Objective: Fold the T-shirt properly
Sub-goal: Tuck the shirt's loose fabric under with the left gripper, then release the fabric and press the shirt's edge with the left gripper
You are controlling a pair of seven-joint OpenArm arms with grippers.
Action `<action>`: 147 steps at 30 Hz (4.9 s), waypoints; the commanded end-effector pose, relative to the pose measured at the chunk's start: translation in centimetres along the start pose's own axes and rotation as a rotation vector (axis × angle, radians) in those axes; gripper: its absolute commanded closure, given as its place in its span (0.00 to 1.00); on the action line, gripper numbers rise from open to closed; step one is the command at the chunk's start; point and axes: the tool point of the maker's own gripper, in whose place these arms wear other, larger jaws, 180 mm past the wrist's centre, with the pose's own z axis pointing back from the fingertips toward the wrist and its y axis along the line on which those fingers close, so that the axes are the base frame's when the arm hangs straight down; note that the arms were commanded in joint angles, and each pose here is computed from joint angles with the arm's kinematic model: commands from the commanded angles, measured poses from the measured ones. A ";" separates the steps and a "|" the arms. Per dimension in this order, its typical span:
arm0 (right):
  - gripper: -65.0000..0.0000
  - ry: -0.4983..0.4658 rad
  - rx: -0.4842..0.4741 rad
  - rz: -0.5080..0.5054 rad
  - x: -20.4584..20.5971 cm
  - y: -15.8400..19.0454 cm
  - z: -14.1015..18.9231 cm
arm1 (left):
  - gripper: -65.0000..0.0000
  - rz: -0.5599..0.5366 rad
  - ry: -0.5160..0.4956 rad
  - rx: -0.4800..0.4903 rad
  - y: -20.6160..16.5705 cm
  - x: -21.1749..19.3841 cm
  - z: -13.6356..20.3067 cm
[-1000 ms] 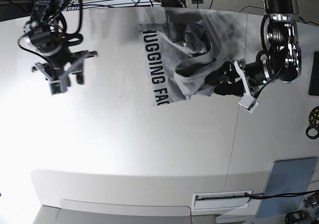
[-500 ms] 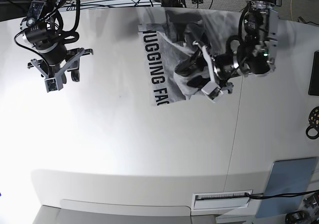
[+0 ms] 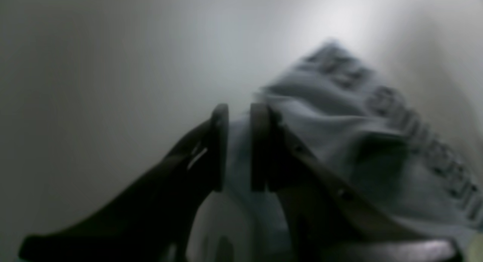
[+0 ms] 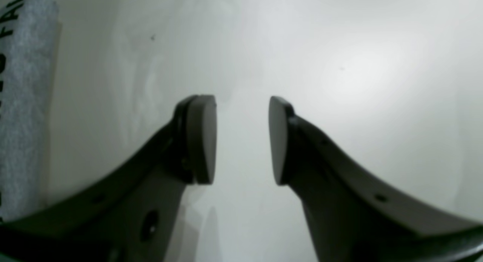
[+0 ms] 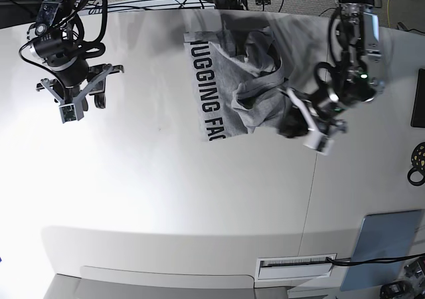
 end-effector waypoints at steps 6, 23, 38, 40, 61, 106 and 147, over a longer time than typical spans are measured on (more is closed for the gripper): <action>0.65 -0.046 -0.006 0.006 1.1 -0.2 0.4 | 0.79 -0.024 -0.069 -0.083 -0.4 1.3 1.6; 0.65 -0.042 -0.007 0.006 1.0 -0.2 0.4 | 0.45 -0.173 0.039 -0.350 -11.2 -1.1 -1.7; 0.65 -0.043 -0.007 0.007 1.0 -0.2 0.4 | 0.97 -0.056 0.036 -0.112 -5.7 -0.5 -1.9; 0.65 -0.043 -0.007 0.006 1.1 -0.2 0.4 | 0.97 -0.004 0.012 -0.022 -2.8 0.2 -1.1; 0.65 -0.036 -0.006 0.006 0.9 -0.2 0.4 | 0.46 -0.062 0.176 0.185 3.7 -2.5 1.7; 0.65 -0.086 0.091 -0.017 1.8 1.5 0.5 | 0.47 -0.003 0.187 -0.249 -8.3 -8.7 10.4; 0.65 -0.134 0.080 -0.006 2.7 1.5 0.5 | 0.57 -0.301 0.407 0.102 -2.4 -12.3 9.7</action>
